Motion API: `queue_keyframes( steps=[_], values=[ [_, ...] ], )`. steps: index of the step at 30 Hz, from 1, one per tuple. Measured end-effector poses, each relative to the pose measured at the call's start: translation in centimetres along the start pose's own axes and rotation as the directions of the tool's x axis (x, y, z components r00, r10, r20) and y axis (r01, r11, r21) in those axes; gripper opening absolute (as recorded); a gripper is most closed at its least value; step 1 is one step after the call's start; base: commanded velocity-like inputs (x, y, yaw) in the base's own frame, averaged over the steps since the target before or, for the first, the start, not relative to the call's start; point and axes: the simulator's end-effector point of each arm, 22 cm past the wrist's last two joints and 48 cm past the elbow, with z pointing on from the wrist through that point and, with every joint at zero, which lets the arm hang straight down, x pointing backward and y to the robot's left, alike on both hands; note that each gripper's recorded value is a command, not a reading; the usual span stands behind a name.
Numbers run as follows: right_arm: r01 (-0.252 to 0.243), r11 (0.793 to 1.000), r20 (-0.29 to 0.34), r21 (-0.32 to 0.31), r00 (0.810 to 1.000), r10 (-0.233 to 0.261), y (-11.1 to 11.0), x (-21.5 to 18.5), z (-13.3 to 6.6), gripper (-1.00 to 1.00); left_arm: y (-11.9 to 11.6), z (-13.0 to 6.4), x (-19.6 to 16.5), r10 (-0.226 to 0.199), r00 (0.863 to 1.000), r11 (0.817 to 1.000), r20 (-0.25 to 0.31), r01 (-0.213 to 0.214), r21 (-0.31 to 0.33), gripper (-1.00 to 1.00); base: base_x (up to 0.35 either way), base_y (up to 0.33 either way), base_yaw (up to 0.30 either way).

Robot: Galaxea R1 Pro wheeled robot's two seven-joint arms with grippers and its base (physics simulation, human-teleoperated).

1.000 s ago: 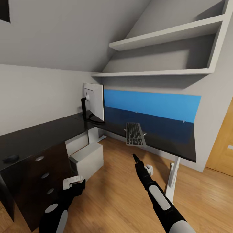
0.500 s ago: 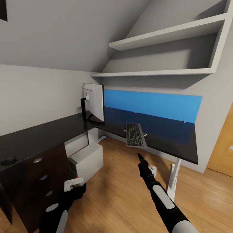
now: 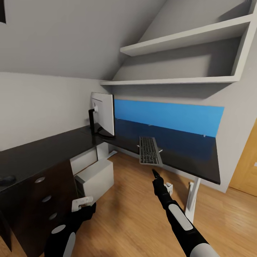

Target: In the bedroom, organize the workspace by keeping the computer under the desk, ensuring the monitor is on the desk, placing the keyboard on the desk next to the monitor, placing the mouse on the desk next to the keyboard, moving the folder from the swivel chair onto the desk next to the mouse, stacking the notebook on top of the folder with the pen on top of the notebook, and positioning the swivel chair next to the desk.

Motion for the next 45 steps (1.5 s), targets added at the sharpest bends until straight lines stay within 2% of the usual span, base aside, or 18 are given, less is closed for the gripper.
queue_keyframes(
  steps=[24, 36, 39, 42, 45],
  values=[
    [0.003, 1.000, 0.001, -0.002, 1.000, -0.003, 4.6, -0.7, 0.8, 1.00, -1.0, -1.7, -4.3, 0.004, 1.000, 1.000, -0.001, -0.004, 0.003, 1.00, 0.000, 0.000, 0.000],
    [-0.005, 1.000, 0.010, 0.010, 1.000, 0.005, 4.2, -1.2, 0.8, 1.00, -1.0, -1.7, -4.3, 0.003, 1.000, 1.000, -0.002, -0.003, 0.003, 1.00, 0.000, 0.000, 0.000],
    [-0.032, 0.998, 0.053, 0.046, 0.998, 0.029, 2.7, -2.9, 0.5, 1.00, -1.0, -1.7, -4.3, 0.003, 1.000, 1.000, -0.001, -0.003, 0.003, 1.00, 0.000, 0.000, 0.000],
    [-0.049, 0.995, 0.074, 0.089, 0.996, 0.042, 0.9, -3.7, 0.0, 1.00, -1.0, -1.7, -4.2, 0.003, 1.000, 1.000, -0.002, -0.003, 0.003, 1.00, 0.000, 0.000, 0.000],
    [-0.055, 0.993, 0.082, 0.107, 0.996, 0.047, 0.2, -4.0, -0.2, 1.00, -1.0, -1.7, -4.3, 0.003, 1.000, 1.000, -0.002, -0.003, 0.003, 1.00, 0.000, 0.000, 0.000]
  ],
)
